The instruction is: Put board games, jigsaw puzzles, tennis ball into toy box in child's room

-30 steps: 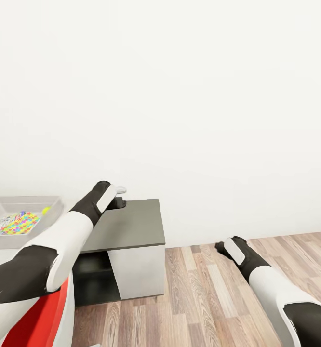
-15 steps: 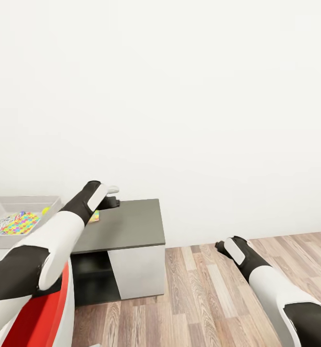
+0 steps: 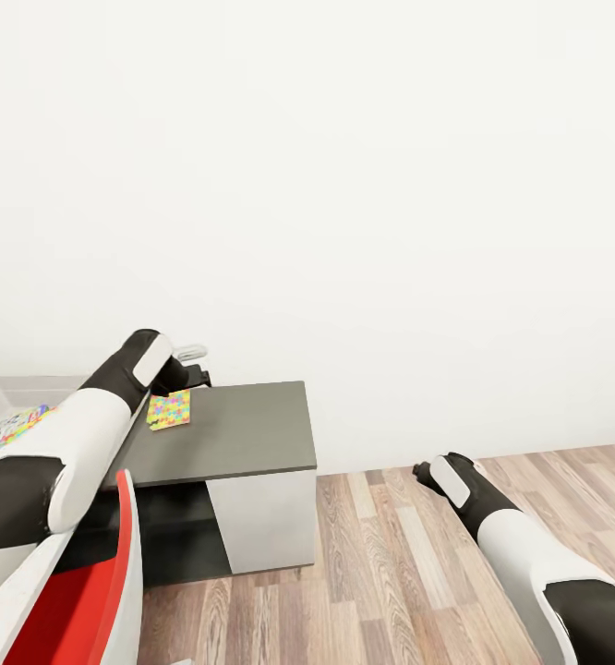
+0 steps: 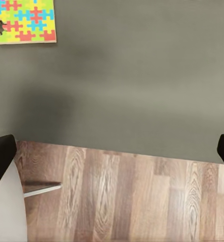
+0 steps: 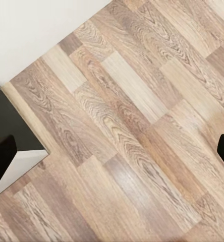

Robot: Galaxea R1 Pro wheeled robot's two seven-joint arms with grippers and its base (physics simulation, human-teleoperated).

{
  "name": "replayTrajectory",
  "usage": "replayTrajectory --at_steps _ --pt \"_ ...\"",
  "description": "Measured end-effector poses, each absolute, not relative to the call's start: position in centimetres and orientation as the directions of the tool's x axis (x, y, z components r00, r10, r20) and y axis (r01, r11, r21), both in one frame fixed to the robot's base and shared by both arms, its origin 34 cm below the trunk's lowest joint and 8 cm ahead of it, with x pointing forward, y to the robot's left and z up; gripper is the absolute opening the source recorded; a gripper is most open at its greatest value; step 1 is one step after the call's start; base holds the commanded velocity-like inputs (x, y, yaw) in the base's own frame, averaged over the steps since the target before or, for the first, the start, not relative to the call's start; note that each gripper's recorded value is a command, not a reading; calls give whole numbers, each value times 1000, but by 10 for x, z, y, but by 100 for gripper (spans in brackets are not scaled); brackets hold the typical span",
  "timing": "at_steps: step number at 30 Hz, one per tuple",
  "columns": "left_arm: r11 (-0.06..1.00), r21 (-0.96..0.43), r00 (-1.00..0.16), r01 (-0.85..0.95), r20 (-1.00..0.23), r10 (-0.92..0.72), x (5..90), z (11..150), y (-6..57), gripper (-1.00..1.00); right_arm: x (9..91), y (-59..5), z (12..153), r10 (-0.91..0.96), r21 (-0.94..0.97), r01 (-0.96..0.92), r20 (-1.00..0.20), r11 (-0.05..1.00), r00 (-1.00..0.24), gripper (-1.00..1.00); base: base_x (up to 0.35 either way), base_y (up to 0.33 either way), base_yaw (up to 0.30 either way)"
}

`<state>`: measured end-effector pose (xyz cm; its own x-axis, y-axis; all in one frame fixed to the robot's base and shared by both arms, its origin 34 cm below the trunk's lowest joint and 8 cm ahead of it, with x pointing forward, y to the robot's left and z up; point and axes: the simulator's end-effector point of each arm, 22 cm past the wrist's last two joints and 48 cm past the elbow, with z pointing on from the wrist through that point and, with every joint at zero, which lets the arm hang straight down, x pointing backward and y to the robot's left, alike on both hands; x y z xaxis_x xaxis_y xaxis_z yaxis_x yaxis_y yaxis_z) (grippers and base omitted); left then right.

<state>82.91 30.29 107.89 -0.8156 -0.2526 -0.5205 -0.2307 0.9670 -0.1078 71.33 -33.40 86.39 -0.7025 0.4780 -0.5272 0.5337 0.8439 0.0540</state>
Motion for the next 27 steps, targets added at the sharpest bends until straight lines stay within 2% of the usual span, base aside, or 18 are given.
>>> replayTrajectory --at_steps 14,20,27 --pt "970 -92 -832 -225 -500 -240 823 1078 317 100 715 -331 864 478 68 526 -526 848 -704 100 0 0 0" --pt "967 -74 -826 -245 -506 -248 821 1079 336 100 727 -310 868 475 150 473 -526 868 -705 100 0 0 0" --pt "961 -64 -819 -268 -511 -263 819 1082 356 100 731 -301 870 472 178 451 -527 875 -707 100 124 80 50"
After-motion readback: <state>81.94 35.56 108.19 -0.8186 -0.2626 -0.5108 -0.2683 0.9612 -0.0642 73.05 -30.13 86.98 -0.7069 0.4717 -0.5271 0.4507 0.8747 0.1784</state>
